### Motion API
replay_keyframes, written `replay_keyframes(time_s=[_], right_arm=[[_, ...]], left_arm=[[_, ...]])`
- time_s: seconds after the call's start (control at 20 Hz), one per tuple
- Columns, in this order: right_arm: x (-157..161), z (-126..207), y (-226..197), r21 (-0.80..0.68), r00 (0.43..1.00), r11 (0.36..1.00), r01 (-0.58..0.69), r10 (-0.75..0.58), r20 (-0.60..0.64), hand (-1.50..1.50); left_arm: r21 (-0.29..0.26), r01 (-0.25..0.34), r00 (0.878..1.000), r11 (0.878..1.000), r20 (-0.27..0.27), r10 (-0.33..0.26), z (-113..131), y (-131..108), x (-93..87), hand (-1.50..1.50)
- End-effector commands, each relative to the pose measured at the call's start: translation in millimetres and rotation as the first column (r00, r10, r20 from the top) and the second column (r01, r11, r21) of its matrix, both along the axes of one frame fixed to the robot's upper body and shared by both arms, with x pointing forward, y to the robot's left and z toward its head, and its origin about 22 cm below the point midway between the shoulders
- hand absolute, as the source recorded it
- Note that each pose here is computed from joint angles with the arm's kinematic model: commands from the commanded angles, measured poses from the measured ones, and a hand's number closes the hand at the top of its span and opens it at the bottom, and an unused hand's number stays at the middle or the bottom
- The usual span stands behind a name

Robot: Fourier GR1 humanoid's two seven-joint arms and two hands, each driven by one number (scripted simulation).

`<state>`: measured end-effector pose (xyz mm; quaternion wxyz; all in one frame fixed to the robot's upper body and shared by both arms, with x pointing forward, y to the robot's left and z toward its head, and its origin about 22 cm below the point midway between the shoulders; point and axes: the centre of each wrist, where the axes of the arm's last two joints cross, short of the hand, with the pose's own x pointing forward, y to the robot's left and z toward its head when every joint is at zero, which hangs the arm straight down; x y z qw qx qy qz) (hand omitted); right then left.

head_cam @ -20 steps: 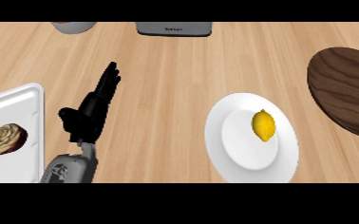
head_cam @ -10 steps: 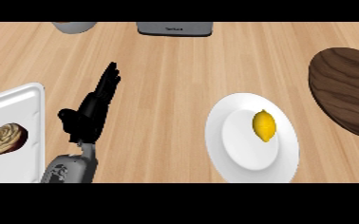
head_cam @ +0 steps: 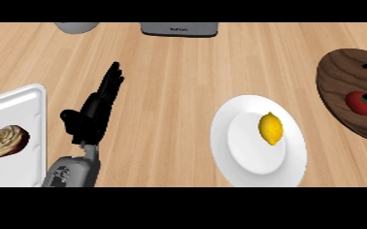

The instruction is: Pick the tomato from the plate and place it in the bowl

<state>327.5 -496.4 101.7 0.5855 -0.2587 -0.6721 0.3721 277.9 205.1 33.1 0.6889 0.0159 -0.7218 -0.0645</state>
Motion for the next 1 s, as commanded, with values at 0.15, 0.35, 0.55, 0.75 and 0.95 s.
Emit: replay_keyframes(time_s=[0.15,0.35,0.55,0.75,0.95], right_arm=[[9.6,-4.7,-3.1,0.234,0.992,0.966,-0.109,0.089,0.093,-1.50],[9.0,9.1,-12.8,0.348,0.981,0.933,-0.091,0.023,0.194,-1.50],[-10.7,14.3,-37.2,0.436,0.982,0.898,-0.057,-0.030,0.189,-1.50],[-24.4,57.2,-63.6,0.508,0.991,0.861,-0.034,-0.039,0.131,-1.50],[-32.5,61.6,-71.7,0.584,0.996,0.811,-0.023,-0.030,0.082,-1.50]], left_arm=[[-0.020,-0.002,1.000,1.000,0.001,0.002,-7.1,5.5,3.0,0.00],[-0.015,-0.018,0.999,1.000,-0.029,0.018,-21.2,-10.8,-6.7,0.00],[-0.002,-0.007,1.000,1.000,-0.007,0.007,2.6,-1.7,-10.3,0.00],[-0.001,-0.023,1.000,1.000,-0.005,0.023,4.6,-0.8,4.4,0.00],[-0.015,-0.014,1.000,1.000,-0.004,0.014,6.7,-3.2,-2.2,0.00]])
